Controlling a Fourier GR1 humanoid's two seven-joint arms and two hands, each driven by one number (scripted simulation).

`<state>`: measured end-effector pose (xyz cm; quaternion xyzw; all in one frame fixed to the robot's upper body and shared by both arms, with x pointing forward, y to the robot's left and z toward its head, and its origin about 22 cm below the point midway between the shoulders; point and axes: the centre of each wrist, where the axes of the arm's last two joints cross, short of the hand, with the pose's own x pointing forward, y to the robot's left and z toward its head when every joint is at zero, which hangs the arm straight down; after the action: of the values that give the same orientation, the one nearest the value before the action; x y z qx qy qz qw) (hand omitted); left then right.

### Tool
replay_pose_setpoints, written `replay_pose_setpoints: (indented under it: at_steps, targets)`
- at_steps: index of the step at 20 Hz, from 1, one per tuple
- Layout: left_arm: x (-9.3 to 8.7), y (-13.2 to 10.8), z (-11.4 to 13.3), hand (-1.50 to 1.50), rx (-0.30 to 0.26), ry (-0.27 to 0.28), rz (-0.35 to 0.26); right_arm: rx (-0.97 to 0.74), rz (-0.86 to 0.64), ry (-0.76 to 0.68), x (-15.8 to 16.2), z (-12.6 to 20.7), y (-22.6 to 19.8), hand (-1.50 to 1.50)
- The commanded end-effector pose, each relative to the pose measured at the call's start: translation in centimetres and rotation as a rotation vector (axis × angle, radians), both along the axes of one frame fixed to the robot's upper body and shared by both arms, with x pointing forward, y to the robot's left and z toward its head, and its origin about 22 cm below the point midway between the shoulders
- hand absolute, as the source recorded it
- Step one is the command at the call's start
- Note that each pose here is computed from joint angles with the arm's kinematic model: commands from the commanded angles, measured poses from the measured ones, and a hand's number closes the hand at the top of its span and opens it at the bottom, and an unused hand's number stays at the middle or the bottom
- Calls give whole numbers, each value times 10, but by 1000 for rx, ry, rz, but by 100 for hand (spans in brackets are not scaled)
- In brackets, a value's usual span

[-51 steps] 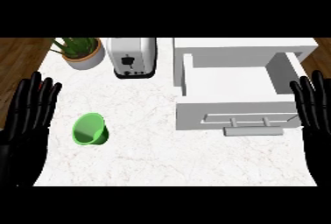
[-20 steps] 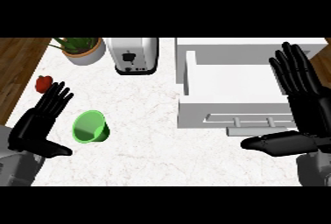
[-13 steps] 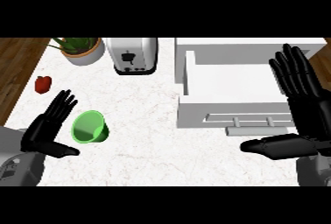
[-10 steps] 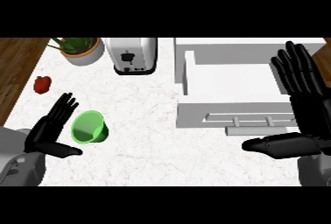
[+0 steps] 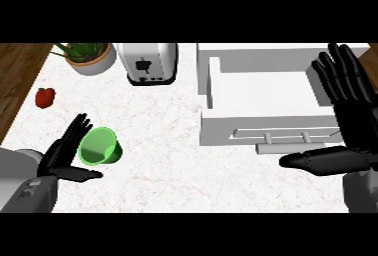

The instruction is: Pick up the cup, place it into the drawer and close the drawer

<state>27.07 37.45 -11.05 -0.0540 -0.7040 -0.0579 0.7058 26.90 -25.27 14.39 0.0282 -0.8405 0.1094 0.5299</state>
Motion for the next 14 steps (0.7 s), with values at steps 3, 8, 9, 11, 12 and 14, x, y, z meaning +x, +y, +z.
replay_pose_setpoints:
  at_steps: [3,8,9,11,12,14]
  targets:
    - [-2,-14,-12,-150,-86,-86,-47,-11,15,-1,1,-3,7,-150]
    - [-1,-12,-11,-150,-71,-95,-52,-1,25,8,1,2,7,-150]
    - [-2,-10,-11,-150,-87,-113,-39,-19,17,2,10,3,-13,-150]
    - [-10,-24,-23,-150,-93,-119,-54,18,17,-3,9,11,0,-150]
    - [-3,-14,-14,-150,-78,-114,-66,18,20,-10,7,14,2,-150]
    - [-2,-19,-15,-150,-89,-109,-79,-12,15,-6,8,4,-5,-150]
